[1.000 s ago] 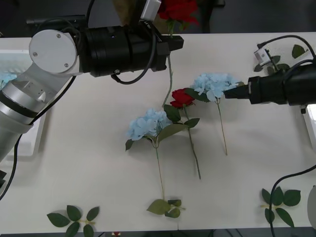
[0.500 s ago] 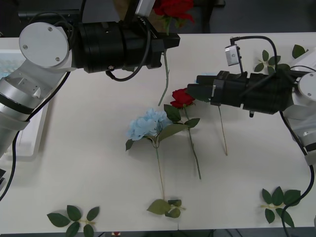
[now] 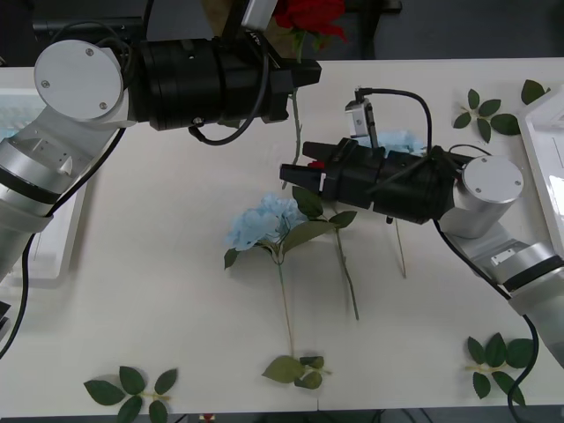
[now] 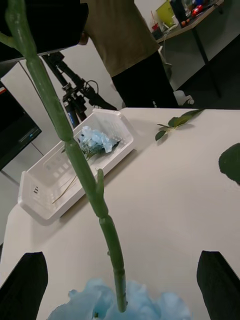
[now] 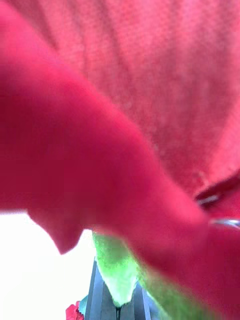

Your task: Place the red flowers into the right box and the blue flowers into the left box. If a person shows an open palm, hand one flower to the person first, then continue sorting.

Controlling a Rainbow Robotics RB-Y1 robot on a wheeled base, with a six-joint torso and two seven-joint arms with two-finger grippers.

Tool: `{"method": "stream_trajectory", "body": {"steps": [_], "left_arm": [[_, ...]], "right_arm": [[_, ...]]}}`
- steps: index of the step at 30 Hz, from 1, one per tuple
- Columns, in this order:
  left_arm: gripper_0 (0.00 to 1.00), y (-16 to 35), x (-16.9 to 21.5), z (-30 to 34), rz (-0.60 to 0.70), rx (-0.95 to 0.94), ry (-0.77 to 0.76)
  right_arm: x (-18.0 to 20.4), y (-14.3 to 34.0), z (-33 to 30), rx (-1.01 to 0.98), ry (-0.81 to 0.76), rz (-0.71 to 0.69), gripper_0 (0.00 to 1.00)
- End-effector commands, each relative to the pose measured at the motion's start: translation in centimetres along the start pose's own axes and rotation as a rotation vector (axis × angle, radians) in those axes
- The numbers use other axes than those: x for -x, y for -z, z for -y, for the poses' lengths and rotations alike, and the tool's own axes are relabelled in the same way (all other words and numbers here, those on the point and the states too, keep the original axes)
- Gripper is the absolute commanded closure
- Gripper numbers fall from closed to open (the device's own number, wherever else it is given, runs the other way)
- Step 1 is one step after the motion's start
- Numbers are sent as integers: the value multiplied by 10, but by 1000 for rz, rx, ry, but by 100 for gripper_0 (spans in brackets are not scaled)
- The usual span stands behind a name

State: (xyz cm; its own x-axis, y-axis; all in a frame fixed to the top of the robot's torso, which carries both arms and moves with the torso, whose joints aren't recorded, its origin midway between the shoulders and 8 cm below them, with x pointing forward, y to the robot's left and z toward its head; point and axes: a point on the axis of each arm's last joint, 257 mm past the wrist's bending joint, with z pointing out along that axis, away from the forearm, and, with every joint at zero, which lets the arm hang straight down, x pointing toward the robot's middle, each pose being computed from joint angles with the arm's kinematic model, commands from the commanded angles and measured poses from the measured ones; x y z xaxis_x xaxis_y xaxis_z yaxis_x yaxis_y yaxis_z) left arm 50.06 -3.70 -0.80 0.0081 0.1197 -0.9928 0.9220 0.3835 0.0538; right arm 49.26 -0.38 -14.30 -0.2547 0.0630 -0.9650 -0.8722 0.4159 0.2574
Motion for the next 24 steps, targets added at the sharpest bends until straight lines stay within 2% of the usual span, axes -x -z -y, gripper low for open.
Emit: {"method": "stream_trajectory", "body": {"steps": [1, 2, 3, 6, 8, 9, 16, 18, 19, 20, 21, 24], "left_arm": [[100, 0, 20, 5, 27, -6, -127], [100, -1, 20, 5, 28, -7, -128], [100, 0, 19, 5, 27, -7, -127], [100, -1, 19, 6, 28, -8, -127], [100, -1, 19, 6, 28, -8, -127], [100, -1, 19, 6, 28, -8, -129], [99, -1, 18, 4, 28, -3, -136], [55, 0, 17, 2, 22, 6, -149], [26, -1, 16, 1, 16, 10, -156], [16, -1, 16, 0, 15, 12, -162], [0, -1, 14, -1, 9, 17, -170], [0, -1, 14, -1, 10, 17, -170]], "right_arm": [[35, -28, -26, 40, 69, 64, 13], [37, -30, -27, 41, 67, 70, 17], [40, -32, -28, 43, 69, 76, 32], [46, -37, -33, 54, 66, 92, 66], [53, -43, -40, 66, 65, 106, 91], [54, -45, -41, 65, 60, 113, 100], [61, -51, -37, 38, 49, 142, 100], [62, -51, -37, 38, 44, 142, 100], [61, -50, -36, 36, 42, 141, 100], [61, -50, -36, 34, 41, 141, 100], [61, -49, -35, 35, 35, 143, 100], [63, -49, -35, 33, 26, 150, 100]]}}
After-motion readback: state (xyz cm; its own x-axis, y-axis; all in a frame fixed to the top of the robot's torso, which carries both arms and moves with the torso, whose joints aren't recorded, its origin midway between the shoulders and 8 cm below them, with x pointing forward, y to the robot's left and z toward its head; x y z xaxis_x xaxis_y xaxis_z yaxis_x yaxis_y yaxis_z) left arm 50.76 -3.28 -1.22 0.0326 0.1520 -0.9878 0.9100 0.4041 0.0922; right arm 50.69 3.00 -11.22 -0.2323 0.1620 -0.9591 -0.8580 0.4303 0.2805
